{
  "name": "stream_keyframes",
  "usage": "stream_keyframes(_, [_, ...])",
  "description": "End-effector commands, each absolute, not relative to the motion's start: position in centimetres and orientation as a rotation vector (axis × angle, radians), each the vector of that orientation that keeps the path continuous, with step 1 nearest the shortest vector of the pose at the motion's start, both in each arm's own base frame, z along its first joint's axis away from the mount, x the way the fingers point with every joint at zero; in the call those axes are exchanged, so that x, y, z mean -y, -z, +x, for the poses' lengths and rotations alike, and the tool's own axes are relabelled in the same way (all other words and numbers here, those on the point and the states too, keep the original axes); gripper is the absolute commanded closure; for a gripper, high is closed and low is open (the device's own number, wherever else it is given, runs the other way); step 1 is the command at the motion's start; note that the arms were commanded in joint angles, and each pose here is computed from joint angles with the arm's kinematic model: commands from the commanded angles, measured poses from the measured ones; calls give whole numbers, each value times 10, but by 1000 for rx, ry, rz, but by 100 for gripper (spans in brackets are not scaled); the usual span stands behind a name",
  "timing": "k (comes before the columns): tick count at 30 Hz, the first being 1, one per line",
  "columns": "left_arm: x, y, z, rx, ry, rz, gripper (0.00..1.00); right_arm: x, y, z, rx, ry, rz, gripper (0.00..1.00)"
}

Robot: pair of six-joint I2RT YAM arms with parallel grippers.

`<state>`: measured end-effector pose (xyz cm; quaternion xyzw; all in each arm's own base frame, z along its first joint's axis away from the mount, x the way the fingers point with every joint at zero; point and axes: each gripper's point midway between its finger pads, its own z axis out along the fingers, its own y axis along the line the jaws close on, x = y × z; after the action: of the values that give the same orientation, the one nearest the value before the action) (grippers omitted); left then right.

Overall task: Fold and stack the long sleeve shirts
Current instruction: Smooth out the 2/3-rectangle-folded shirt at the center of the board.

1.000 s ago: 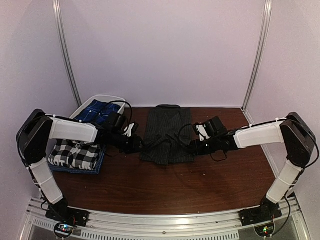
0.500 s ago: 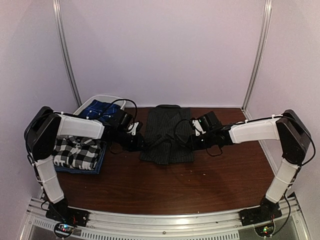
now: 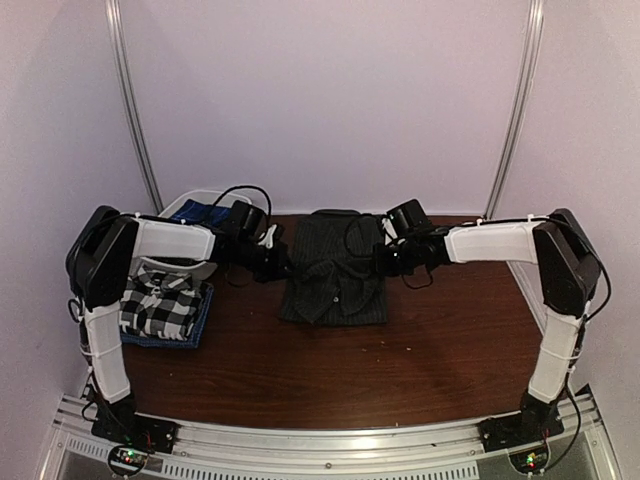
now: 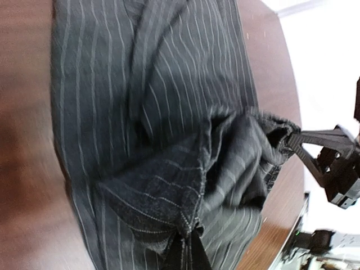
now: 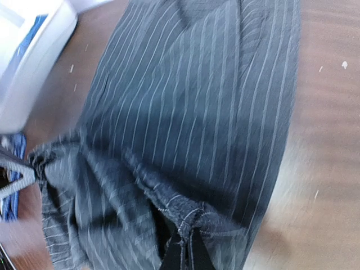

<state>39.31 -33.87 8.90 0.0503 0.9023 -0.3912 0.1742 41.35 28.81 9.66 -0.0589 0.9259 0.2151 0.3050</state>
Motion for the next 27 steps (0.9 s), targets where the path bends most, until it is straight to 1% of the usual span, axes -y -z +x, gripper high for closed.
stream_keyframes(1, [339,-114,446,-2428,1318,-25,100,-274,-95,457,-2446,-591,24,100])
stream_keyframes(2, [337,-114,454,-2412,1338,-65,100,-272,-93,465,-2444,-593,47,99])
stream_keyframes(3, [337,-116,461,-2388,1364,-92,100,-272,-93,471,-2440,-607,61,94])
stream_keyframes(4, [337,-118,466,-2370,1399,-115,95,-272,-91,477,-2439,-621,68,88])
stream_keyframes(6, [340,-121,472,-2340,1462,-139,82,-275,-95,484,-2430,-651,58,77])
stream_keyframes(7, [342,-122,475,-2328,1481,-138,71,-277,-100,485,-2421,-657,43,70])
stream_keyframes(8, [344,-125,476,-2322,1487,-131,63,-278,-106,485,-2410,-659,25,65])
stream_keyframes(9, [344,-127,477,-2317,1481,-120,58,-278,-111,484,-2400,-653,6,54])
stream_keyframes(11, [341,-132,478,-2315,1445,-95,51,-274,-122,480,-2388,-611,-22,43])
stream_keyframes(13, [333,-136,477,-2318,1383,-80,49,-268,-129,472,-2385,-565,-49,37])
stream_keyframes(17, [316,-135,463,-2349,1255,-41,49,-259,-140,448,-2370,-525,-86,31])
stream_keyframes(19, [310,-134,452,-2357,1224,-8,49,-256,-137,435,-2383,-514,-109,30])
stream_keyframes(20, [309,-133,447,-2367,1213,13,49,-256,-133,429,-2395,-510,-122,31])
stream_keyframes(23, [308,-125,431,-2428,1164,65,55,-258,-124,413,-2432,-506,-164,35])
stream_keyframes(27, [307,-108,405,-2508,1068,131,57,-266,-107,387,-2487,-503,-224,39])
